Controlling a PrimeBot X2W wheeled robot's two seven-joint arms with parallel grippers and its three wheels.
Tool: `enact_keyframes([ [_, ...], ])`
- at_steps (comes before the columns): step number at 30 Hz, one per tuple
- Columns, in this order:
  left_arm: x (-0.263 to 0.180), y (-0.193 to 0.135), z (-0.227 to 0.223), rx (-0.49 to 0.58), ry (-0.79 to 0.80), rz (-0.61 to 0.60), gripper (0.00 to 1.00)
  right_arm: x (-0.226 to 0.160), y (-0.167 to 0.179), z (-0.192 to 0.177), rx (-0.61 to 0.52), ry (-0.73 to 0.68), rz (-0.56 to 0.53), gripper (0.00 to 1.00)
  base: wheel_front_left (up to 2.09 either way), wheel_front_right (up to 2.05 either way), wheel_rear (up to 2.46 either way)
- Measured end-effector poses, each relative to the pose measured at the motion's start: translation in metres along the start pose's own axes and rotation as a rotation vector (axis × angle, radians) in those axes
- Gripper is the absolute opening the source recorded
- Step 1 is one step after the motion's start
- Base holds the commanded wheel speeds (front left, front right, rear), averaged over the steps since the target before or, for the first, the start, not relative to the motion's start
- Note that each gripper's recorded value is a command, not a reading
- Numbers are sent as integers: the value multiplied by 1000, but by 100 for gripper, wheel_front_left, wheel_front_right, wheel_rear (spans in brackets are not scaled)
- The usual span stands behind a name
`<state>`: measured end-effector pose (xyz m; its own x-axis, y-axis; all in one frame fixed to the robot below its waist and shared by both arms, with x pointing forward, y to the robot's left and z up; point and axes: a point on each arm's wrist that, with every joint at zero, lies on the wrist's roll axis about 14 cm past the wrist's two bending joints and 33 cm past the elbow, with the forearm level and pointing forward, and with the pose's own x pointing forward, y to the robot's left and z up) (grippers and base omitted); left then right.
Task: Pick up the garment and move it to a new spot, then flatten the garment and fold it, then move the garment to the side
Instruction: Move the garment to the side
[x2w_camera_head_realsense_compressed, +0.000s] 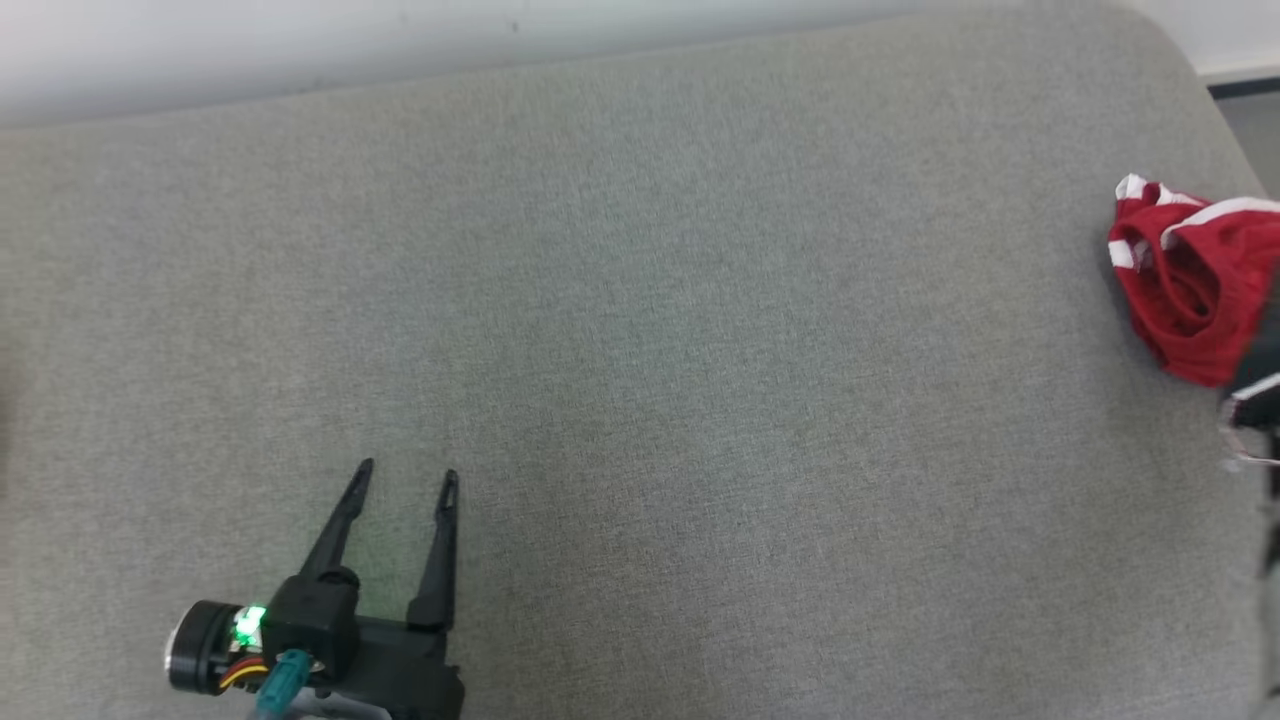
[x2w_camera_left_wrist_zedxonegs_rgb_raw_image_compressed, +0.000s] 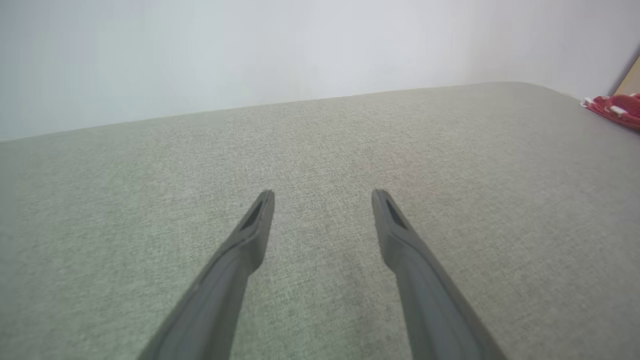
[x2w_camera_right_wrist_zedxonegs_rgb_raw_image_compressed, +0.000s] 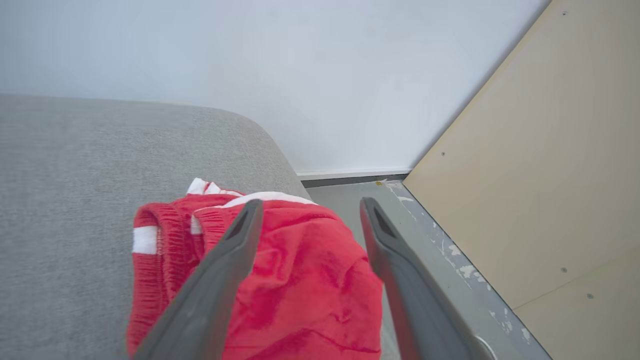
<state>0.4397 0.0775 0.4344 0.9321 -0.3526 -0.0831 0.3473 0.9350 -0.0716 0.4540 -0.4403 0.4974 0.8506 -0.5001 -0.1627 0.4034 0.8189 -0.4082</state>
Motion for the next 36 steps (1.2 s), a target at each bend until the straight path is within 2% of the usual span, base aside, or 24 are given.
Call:
enact_keyframes([
  [5, -13, 14, 9, 5, -17, 59, 100, -13, 61, 40, 101, -138, 114, 100, 0, 0, 0],
  [8, -23, 24, 13, 3, -23, 99, 100, -40, 99, 29, 161, -141, 195, 100, 0, 0, 0],
  [15, -50, 38, 16, 3, -22, 166, 100, -91, 156, 17, 220, -153, 354, 100, 0, 0, 0],
  [25, -81, 56, 18, -5, -25, 253, 100, -130, 194, 34, 278, -212, 497, 100, 0, 0, 0],
  [36, -107, 66, 20, -14, -35, 320, 100, -162, 201, 38, 343, -233, 556, 100, 0, 0, 0],
])
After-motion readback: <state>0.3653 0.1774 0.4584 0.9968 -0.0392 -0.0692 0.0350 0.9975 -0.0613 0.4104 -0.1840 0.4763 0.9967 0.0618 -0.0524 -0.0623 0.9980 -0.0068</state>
